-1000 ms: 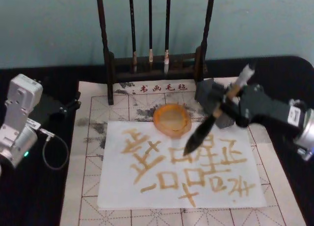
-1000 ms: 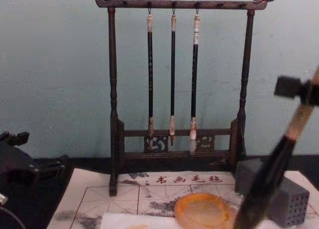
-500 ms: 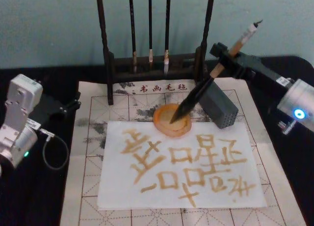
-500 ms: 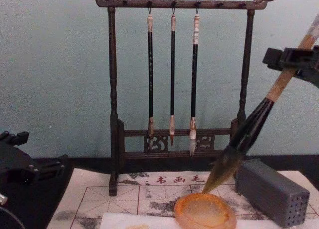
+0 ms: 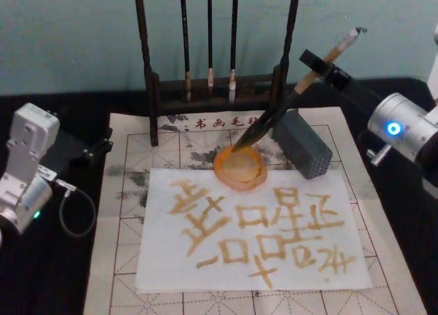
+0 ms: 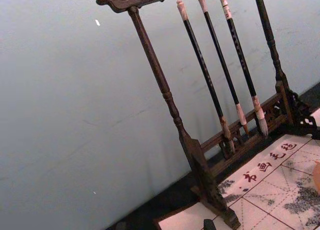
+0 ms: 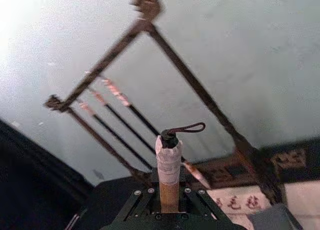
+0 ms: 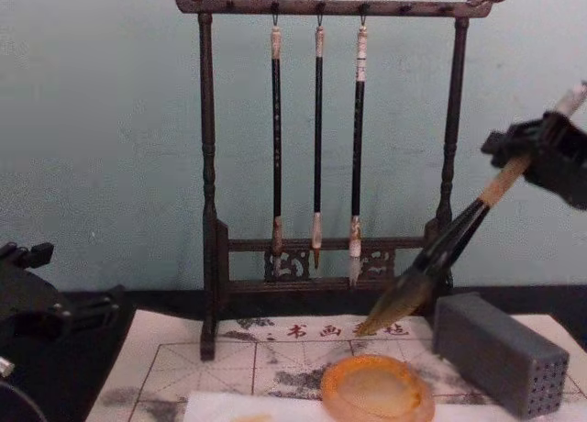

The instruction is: Pick up the brush from the inkstone, write on the paper, then place the brush back to its original position.

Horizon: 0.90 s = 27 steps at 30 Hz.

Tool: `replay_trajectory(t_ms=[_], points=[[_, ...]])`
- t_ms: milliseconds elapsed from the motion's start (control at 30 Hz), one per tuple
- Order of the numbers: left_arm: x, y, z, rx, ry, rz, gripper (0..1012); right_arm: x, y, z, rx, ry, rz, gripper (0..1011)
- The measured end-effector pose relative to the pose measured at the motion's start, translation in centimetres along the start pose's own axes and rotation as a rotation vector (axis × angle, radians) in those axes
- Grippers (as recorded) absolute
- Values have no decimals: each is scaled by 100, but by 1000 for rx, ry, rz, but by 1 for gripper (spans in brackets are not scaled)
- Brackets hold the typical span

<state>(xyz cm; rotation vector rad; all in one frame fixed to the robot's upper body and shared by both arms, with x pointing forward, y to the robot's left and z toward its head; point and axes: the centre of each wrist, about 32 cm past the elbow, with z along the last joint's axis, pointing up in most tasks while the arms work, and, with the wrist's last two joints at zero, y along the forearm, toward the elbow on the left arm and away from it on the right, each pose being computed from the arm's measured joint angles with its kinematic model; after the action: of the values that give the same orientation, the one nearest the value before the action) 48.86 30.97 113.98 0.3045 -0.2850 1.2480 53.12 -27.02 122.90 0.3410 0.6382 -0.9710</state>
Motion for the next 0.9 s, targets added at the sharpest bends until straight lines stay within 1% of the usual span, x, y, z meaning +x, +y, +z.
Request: replay_trajectory(t_ms=[33,67,133,233,267,367,633,900], points=[[0,0,0,0,0,0,1001,12,31,-6,-7,24,-20,181],[0,0,0,0,0,0,1001,12,31,-6,-7,24,-20,181],[0,0,0,0,0,0,1001,36,84,-12,-19,69,-60,181],[0,0,0,0,0,0,1001,48,123,-16,-27,100,-89,181],[0,0,0,0,0,0,1001,62,145,-23,-34,120,-111,181],[0,0,0,0,0,0,1001,85,185,-33,-47,156,-145,181],[0,0,0,0,0,0,1001,141,260,-87,-66,219,-206,181],[0,0,0,0,0,0,1001,188,324,-145,-77,247,-245,181]])
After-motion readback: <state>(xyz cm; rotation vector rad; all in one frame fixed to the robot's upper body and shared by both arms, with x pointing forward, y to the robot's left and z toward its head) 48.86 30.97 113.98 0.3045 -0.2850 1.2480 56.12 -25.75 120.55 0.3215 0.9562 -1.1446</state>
